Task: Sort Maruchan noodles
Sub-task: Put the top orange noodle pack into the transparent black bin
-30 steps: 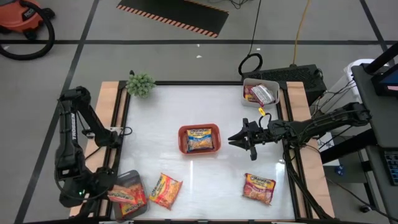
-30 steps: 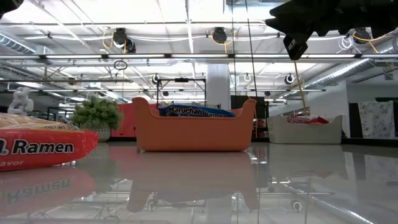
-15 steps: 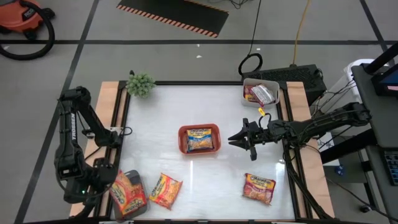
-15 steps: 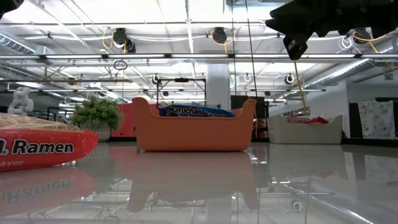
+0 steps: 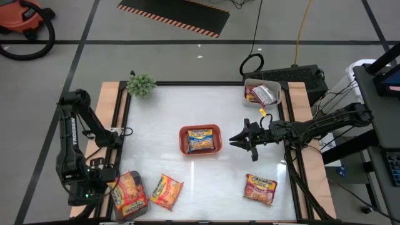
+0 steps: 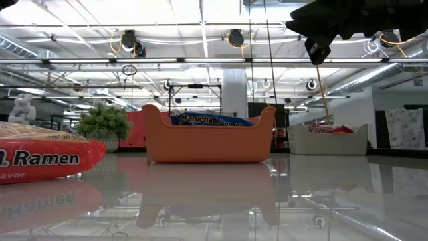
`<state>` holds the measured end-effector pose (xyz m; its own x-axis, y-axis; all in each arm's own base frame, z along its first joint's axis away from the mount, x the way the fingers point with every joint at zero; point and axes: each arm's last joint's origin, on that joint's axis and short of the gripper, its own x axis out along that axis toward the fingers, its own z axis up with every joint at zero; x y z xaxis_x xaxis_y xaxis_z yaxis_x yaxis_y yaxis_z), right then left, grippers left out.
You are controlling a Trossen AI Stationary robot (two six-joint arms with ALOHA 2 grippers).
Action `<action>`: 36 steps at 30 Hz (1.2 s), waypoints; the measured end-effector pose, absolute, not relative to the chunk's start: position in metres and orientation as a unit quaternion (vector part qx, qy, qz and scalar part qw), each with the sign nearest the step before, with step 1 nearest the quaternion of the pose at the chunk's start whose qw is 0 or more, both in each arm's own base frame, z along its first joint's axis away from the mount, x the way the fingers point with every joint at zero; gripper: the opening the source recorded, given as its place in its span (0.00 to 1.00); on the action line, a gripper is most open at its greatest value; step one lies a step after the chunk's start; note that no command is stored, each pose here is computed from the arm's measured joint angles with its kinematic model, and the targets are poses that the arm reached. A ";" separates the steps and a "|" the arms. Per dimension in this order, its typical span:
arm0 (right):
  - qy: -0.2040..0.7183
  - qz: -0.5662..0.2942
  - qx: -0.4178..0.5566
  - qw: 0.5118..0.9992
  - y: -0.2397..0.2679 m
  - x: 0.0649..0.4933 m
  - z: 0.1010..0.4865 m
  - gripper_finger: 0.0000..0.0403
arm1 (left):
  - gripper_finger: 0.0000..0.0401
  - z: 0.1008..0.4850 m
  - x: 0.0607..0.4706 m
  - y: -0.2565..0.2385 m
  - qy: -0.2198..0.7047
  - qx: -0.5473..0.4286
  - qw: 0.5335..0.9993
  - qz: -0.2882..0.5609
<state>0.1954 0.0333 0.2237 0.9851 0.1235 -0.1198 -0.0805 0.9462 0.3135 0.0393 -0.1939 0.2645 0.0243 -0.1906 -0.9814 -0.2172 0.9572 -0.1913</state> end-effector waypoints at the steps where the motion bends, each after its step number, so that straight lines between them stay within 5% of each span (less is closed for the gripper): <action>1: 0.069 0.052 0.156 0.984 0.033 0.195 0.224 0.19 | 0.25 0.263 0.039 -0.195 0.704 -0.143 0.696 0.013; 15: 0.066 0.042 0.143 0.987 0.030 0.196 0.224 0.19 | 0.25 0.248 0.077 -0.218 0.674 -0.129 0.726 -0.047; 25: 0.066 0.043 0.144 0.986 0.031 0.196 0.224 0.19 | 0.25 0.238 0.102 -0.200 0.664 -0.215 0.702 0.145; 36: 0.067 0.043 0.151 0.985 0.031 0.196 0.224 0.19 | 0.23 0.219 0.115 -0.222 0.669 -0.205 0.707 0.100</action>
<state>0.1958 0.0306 0.2238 0.9873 0.1058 -0.1186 -0.0654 0.9505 0.3037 0.1153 -0.2217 0.2194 0.0837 -0.1328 -0.9876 -0.4156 0.8961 -0.1558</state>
